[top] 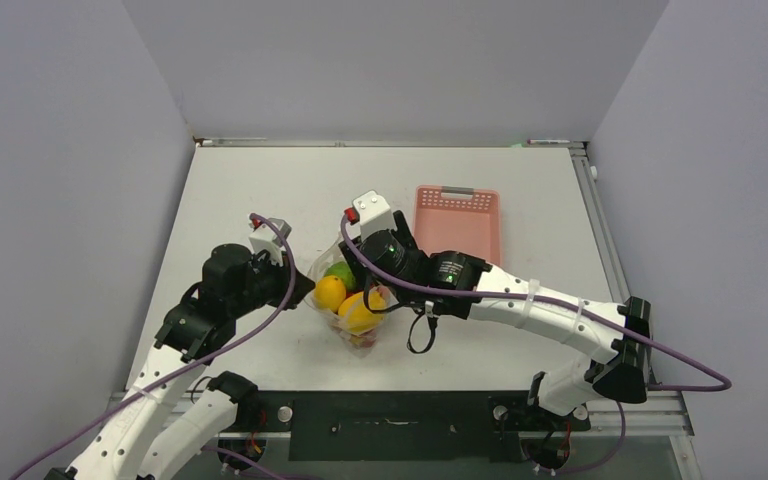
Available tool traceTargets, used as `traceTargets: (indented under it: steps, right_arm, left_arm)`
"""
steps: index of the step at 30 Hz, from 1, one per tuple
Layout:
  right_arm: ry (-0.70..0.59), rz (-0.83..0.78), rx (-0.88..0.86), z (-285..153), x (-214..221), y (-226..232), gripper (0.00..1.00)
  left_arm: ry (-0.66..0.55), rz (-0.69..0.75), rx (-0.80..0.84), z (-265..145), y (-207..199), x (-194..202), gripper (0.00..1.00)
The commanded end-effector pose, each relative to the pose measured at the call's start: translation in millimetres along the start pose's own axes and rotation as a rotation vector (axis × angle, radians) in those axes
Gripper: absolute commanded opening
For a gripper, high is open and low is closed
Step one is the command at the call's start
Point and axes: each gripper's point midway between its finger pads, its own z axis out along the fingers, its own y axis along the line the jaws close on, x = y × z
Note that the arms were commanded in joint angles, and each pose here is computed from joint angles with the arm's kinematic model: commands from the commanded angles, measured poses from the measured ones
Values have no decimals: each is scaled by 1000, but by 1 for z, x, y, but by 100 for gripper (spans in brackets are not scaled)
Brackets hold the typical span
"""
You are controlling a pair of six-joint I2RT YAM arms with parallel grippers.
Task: Place the food in the zip-top bag and seal the zipper
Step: Adjust the zipper food storage bag at the center of the board.
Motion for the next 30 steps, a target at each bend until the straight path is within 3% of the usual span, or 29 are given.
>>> traceTargets:
  steps: [1,5,10,15,30]
  right_arm:
    - [15,26,-14,-8,7,-6,61]
    - [35,33,-21,0,13,-3,53]
    - [58,26,-9,8,20,-2,26]
    - [59,41,-16,6,21,-2,6]
    - [-76,281,16,-30,10,-1,5]
  left_arm:
    - [-20,17,38,2,-6,-5,0]
    - [-13,18,45,4,-7,-5,0]
    - [5,15,40,8,-6,-3,0]
    - [9,13,31,9,-6,-8,0]
    - [-10,87,24,-7,-26,-65,0]
